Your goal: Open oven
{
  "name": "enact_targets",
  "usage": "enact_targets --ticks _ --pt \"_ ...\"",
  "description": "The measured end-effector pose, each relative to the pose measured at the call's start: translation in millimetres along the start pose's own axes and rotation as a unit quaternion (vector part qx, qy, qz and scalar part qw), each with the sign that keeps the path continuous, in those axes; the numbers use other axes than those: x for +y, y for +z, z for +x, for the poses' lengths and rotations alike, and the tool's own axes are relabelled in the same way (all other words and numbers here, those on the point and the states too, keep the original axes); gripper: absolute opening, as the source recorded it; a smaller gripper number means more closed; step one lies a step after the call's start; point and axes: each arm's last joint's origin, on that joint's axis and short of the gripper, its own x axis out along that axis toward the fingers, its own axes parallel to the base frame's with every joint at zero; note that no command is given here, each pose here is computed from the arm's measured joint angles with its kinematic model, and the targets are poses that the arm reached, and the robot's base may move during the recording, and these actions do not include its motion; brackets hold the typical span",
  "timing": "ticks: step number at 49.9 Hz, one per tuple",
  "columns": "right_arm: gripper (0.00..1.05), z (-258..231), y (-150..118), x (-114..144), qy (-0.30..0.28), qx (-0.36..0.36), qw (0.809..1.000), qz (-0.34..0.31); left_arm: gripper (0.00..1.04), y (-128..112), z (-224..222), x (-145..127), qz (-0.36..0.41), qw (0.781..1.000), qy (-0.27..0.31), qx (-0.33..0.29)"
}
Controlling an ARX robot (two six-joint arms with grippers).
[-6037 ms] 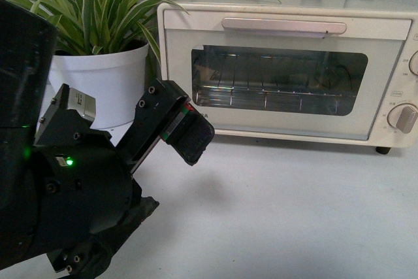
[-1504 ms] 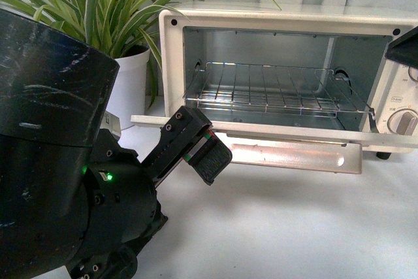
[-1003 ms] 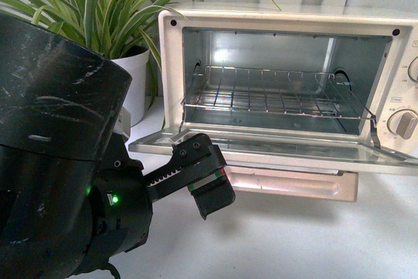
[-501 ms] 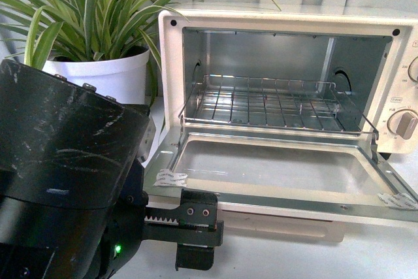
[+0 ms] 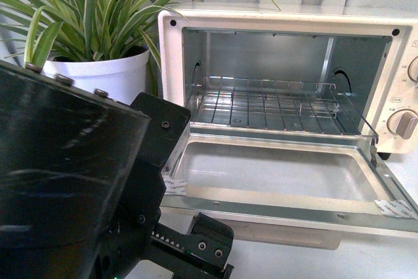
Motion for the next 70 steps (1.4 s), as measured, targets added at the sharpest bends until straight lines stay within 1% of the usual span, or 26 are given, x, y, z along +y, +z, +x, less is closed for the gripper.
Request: enact_targets --ticks 8,13,21,29,39,45,51,63,66,68,70 --pt "0.95 -7.7 -5.6 -5.8 0.002 0.002 1.000 0.003 0.98 -4.7 -20.2 6.0 0.012 1.000 -0.025 -0.010" --pt "0.95 -13.4 -10.8 -8.7 0.002 0.001 1.000 0.003 0.98 -6.5 -39.0 11.0 0.024 0.999 -0.023 -0.025" --pt "0.95 -25.8 -30.1 -14.4 0.000 -0.007 1.000 -0.004 0.98 -9.6 -69.2 17.8 0.030 0.997 -0.028 -0.061" --pt "0.95 -43.0 -44.1 -21.7 -0.009 -0.031 0.999 -0.023 0.98 -20.3 -104.6 38.5 0.014 0.992 -0.004 -0.124" --pt "0.95 -59.9 -65.1 -26.3 -0.009 -0.045 0.998 -0.045 0.98 -42.3 -137.3 57.7 -0.003 0.987 0.016 -0.159" --pt "0.95 -64.0 -76.7 -28.3 -0.008 -0.063 0.996 -0.057 0.98 -52.6 -147.8 68.5 -0.036 0.984 0.039 -0.169" --pt "0.95 -66.0 -77.2 -27.3 -0.001 -0.076 0.995 -0.061 0.98 -54.9 -154.9 76.4 -0.071 0.978 0.060 -0.187" --pt "0.95 -66.3 -77.1 -27.4 -0.003 -0.080 0.995 -0.064 0.98 -56.0 -155.3 77.4 -0.080 0.977 0.065 -0.188" --pt "0.88 -67.5 -76.3 -31.1 -0.037 -0.124 0.988 -0.083 0.89 -59.1 -157.3 79.0 -0.115 0.968 0.099 -0.201" --pt "0.80 -68.5 -76.0 -33.5 -0.061 -0.147 0.982 -0.099 0.84 -61.7 -157.7 80.2 -0.127 0.965 0.103 -0.205" --pt "0.75 -70.1 -74.2 -33.9 -0.071 -0.160 0.979 -0.106 0.76 -65.0 -158.3 83.0 -0.140 0.962 0.108 -0.209"
